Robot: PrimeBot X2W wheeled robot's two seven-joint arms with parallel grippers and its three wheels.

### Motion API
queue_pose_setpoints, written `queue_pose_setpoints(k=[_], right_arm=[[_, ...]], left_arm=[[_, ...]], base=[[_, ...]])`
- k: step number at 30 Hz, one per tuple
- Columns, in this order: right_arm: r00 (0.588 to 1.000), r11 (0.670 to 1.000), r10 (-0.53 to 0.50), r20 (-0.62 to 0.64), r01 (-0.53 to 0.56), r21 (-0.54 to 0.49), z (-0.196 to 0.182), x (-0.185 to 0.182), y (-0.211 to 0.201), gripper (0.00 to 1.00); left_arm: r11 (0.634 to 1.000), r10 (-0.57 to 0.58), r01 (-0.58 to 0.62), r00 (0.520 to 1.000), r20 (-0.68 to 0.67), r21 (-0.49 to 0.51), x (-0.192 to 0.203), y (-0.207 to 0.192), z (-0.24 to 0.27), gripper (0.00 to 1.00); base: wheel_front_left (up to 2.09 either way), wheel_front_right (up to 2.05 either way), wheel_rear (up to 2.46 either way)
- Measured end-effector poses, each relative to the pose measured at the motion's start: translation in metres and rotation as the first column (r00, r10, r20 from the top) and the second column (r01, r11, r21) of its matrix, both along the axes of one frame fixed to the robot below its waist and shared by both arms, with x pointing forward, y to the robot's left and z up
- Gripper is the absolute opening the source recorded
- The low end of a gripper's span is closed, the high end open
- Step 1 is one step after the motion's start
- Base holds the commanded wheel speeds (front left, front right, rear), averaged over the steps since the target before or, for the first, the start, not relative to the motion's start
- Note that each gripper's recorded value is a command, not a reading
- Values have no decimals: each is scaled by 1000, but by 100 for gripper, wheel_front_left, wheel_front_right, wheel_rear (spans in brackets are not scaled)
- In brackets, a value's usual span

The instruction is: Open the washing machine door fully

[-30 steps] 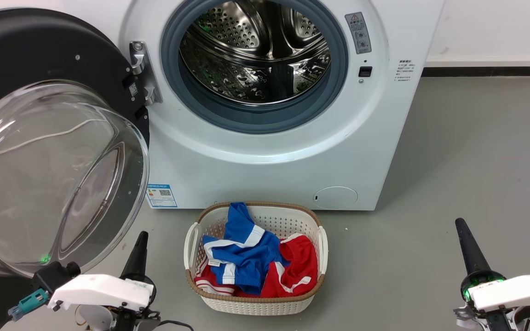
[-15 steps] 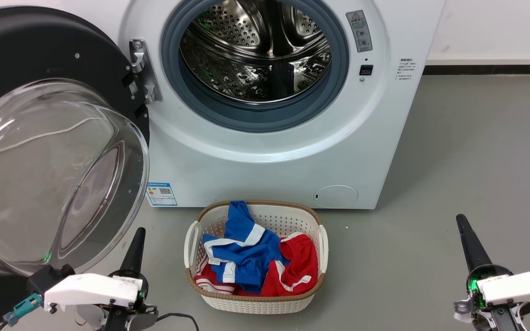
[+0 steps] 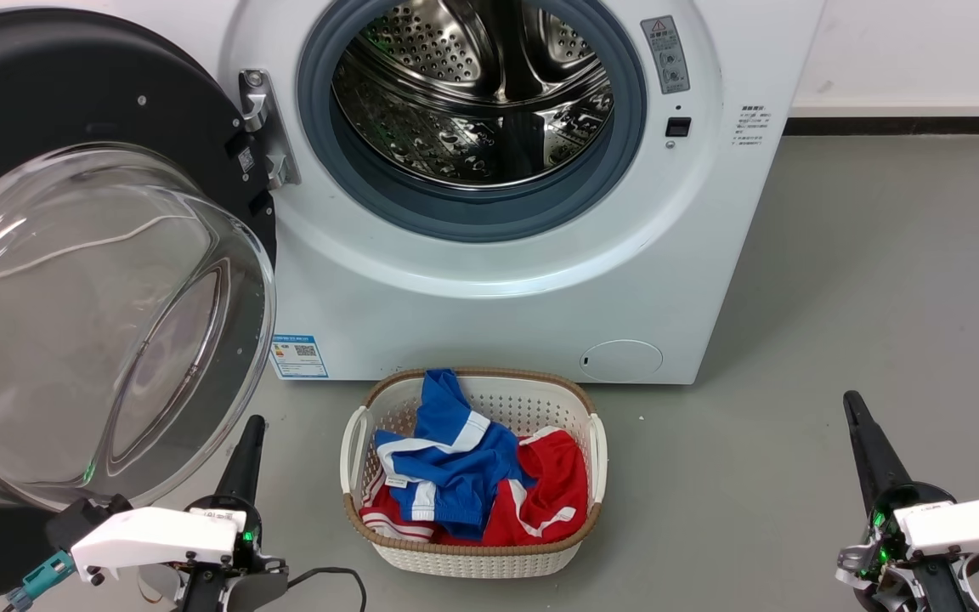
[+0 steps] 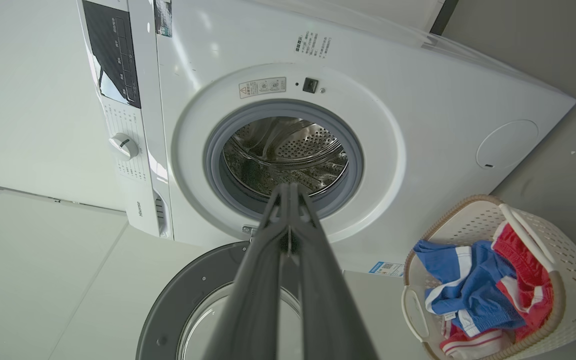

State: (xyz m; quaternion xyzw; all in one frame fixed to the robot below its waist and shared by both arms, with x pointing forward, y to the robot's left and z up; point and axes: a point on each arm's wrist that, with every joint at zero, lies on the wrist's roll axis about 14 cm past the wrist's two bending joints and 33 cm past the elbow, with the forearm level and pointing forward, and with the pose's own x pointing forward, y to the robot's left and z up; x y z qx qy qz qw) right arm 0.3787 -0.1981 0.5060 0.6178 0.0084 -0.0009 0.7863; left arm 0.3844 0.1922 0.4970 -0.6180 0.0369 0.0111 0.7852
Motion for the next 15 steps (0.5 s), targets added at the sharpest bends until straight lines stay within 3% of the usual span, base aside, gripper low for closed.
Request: queue_pose_setpoints(k=[15], right_arm=[[1000,993,-6,1,6,117,-1,4,-1,0]], left_arm=[[993,20,-17,999,26,-119,2,4,3,0]], base=[[0,0,0]])
